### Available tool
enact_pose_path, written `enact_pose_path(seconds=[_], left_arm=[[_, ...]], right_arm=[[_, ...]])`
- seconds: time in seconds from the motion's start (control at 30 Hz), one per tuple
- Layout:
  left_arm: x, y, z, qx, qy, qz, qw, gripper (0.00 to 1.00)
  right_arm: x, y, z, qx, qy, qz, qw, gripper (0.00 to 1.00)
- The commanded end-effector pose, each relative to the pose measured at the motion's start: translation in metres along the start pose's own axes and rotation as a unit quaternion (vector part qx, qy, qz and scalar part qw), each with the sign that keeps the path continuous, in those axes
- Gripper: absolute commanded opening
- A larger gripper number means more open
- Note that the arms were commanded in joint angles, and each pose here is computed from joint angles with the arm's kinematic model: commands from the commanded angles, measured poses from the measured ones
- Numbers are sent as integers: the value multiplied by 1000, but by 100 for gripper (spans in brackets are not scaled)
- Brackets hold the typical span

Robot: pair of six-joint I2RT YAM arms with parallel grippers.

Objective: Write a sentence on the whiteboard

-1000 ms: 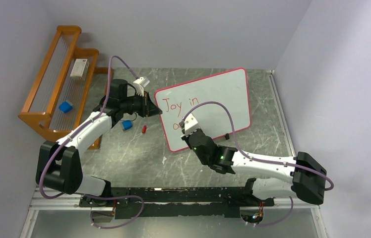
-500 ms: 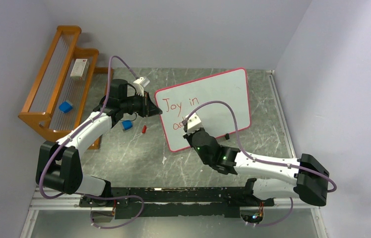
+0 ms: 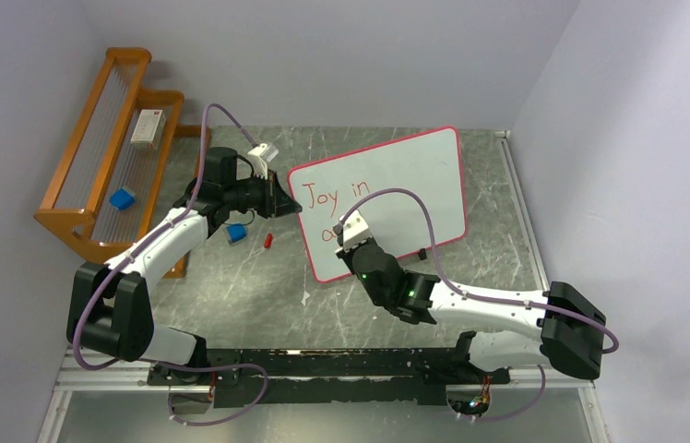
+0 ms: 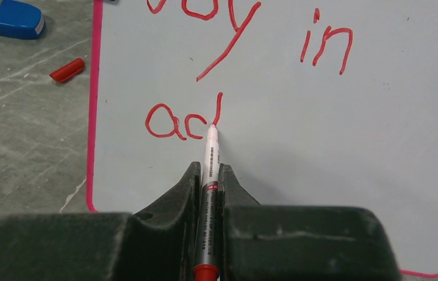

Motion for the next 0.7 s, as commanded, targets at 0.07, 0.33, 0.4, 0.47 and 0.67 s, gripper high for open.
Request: enact_pose_path(seconds=[0.07, 0.33, 0.4, 0.47, 0.67], left_arm=[[14, 21, 8, -47, 22, 2, 999, 5], [14, 21, 8, -46, 22, 2, 999, 5], [14, 21, 8, -46, 22, 2, 999, 5], [14, 21, 8, -46, 22, 2, 999, 5], [13, 21, 8, -46, 22, 2, 999, 5]], right_arm=[[-2, -5, 2, 22, -9, 7, 1000, 0], [-2, -9, 3, 37, -10, 9, 999, 0], [-1, -11, 3, 41, -7, 10, 999, 0], [0, -11, 2, 42, -4, 9, 999, 0], [6, -13, 0, 42, 6, 10, 999, 0]])
Point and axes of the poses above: each gripper's point midway between its finger pads, its own z axis out along the fingers, its own y axis along the line the jaws close on, x = y × z, the point moved 4 cm from there along -z, back along the fingers, and after that the axes turned 6 degrees about -z, right-handed, at the moved point
